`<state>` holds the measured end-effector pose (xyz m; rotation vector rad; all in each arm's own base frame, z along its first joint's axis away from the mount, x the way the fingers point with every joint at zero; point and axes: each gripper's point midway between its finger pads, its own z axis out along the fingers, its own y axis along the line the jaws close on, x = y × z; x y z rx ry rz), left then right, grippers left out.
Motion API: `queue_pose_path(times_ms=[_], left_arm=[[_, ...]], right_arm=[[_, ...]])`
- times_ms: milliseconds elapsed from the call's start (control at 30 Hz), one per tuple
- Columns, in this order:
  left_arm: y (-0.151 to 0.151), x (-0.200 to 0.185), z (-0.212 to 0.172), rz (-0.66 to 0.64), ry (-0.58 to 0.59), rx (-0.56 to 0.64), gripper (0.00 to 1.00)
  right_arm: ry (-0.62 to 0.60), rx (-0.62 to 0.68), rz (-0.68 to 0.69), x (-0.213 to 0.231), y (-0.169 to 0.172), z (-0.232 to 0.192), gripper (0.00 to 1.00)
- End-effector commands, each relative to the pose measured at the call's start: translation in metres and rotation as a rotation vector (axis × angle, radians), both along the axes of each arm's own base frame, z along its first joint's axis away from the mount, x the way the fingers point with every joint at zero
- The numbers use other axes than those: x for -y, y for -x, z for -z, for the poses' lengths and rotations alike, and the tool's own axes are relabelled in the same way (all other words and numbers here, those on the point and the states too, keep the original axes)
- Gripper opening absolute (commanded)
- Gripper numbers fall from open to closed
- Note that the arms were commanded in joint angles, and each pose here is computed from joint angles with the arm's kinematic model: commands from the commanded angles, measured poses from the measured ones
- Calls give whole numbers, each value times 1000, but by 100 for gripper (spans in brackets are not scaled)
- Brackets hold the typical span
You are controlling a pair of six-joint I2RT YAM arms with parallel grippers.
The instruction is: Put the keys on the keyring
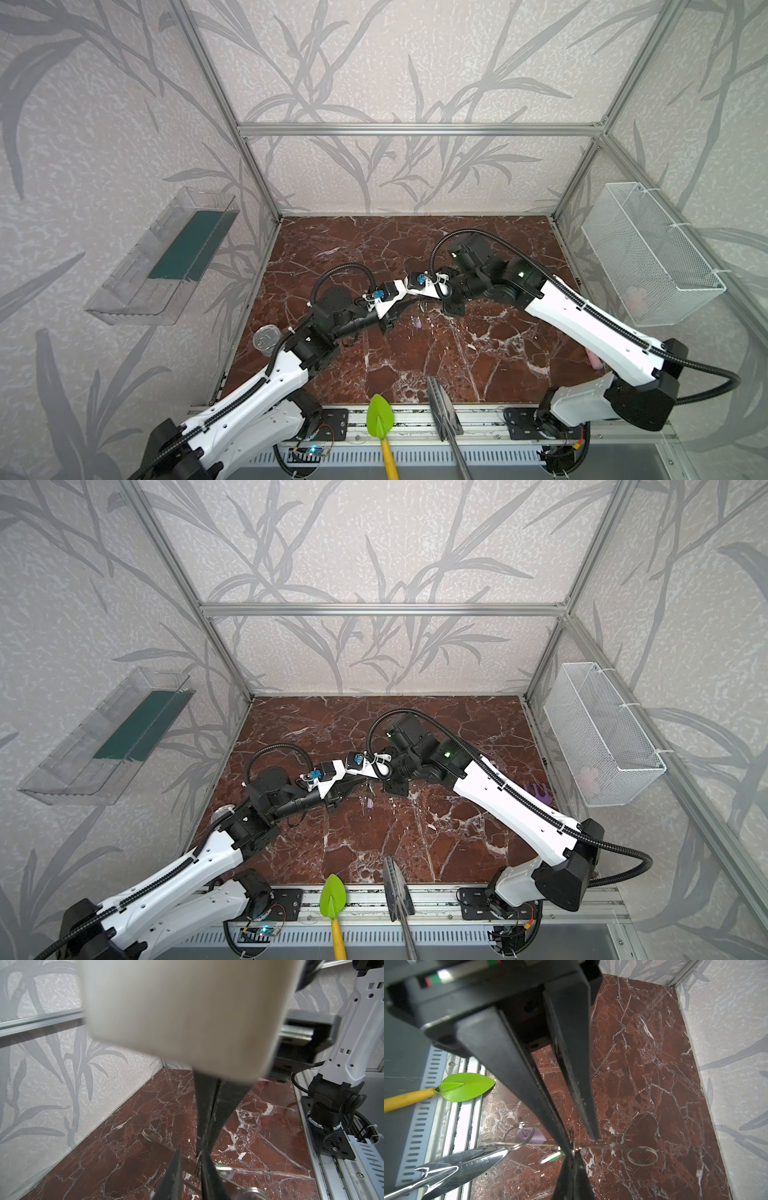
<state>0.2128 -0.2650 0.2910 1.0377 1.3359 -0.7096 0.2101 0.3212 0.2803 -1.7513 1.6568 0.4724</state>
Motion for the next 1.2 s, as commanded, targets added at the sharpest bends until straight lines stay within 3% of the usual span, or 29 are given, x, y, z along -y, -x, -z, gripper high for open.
queue_pose_path(times_ms=[0,733,933,1167], left_arm=[[4,2,-16,20,12,43,18],[3,4,-9,25,-17,19,10],[2,7,-7,32,-28,7,0],[2,8,-4,37,-36,-3,0]], right_arm=[[-39,20,-30,-3,6,-16,0],[-75,41,-43,-2,10,-25,0],[-93,47,-41,-2,11,-27,0],[-128,63,-21,-1,11,-32,0]])
